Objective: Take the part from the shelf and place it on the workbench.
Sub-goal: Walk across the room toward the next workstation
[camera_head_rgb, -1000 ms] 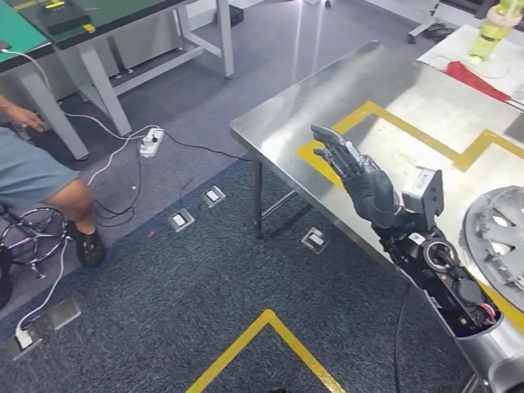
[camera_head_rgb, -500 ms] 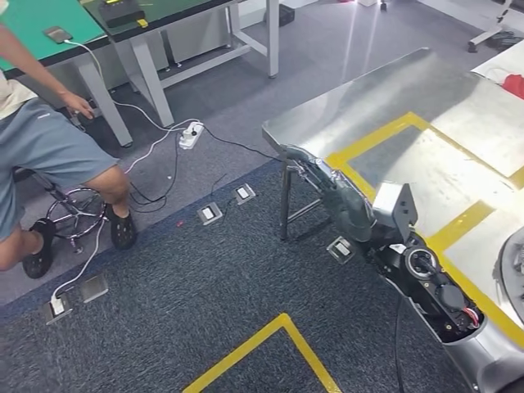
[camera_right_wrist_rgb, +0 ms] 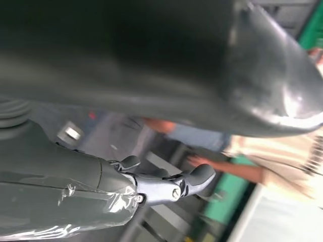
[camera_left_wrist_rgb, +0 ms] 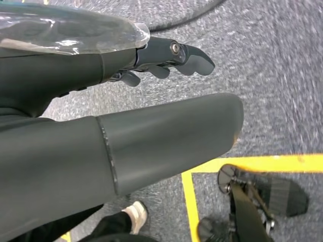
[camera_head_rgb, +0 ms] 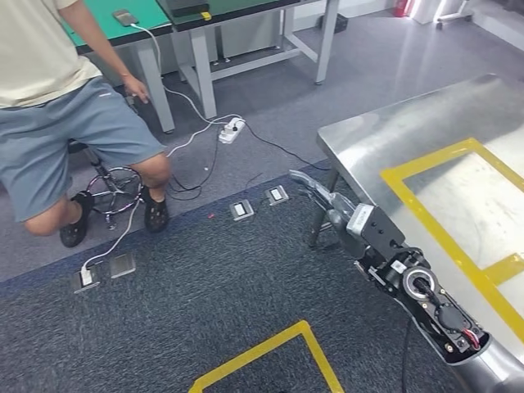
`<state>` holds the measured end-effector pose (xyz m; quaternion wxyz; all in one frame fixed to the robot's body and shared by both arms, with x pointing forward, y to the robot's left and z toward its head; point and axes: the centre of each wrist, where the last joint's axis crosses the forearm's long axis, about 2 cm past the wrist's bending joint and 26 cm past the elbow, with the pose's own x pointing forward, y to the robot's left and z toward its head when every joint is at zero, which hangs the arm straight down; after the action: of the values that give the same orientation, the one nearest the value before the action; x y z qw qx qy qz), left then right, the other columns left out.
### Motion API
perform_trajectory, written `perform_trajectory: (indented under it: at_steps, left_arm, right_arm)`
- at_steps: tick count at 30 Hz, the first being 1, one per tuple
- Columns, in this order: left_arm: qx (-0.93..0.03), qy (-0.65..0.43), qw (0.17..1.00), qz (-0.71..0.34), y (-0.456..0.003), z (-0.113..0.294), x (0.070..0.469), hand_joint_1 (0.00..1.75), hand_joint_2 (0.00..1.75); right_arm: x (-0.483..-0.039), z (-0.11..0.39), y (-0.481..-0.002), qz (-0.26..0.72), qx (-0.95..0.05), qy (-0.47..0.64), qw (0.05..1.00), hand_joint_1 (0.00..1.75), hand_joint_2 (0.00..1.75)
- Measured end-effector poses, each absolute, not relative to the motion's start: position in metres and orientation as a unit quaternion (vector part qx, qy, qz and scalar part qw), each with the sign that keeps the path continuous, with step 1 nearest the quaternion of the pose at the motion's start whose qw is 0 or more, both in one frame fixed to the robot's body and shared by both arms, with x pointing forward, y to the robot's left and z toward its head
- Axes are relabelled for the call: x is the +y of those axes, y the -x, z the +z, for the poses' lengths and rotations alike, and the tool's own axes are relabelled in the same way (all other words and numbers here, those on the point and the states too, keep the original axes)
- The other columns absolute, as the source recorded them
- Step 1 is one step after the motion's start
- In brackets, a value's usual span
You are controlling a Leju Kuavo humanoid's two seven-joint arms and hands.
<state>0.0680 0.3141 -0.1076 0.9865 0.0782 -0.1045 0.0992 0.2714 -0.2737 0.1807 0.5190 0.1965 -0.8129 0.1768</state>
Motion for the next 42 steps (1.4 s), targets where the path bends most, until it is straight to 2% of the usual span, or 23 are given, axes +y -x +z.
perform_trajectory:
  at_steps: [20, 30, 42]
  left_arm:
    - [-0.107, -0.076, 0.986, 0.099, -0.067, -0.108, 0.313, 0.00, 0.00]
    - [-0.113, -0.073, 0.987, 0.093, -0.068, -0.108, 0.314, 0.00, 0.00]
    - [-0.113, -0.071, 0.988, 0.078, -0.065, -0.108, 0.317, 0.00, 0.00]
  right_arm:
    - [-0.323, 0.034, -0.258, 0.136, -0.664, -0.088, 0.730, 0.00, 0.00]
    - [-0.340, -0.005, -0.244, 0.115, -0.603, -0.036, 0.788, 0.00, 0.00]
    - [-0.348, -0.056, -0.195, 0.116, -0.454, 0.038, 0.883, 0.00, 0.00]
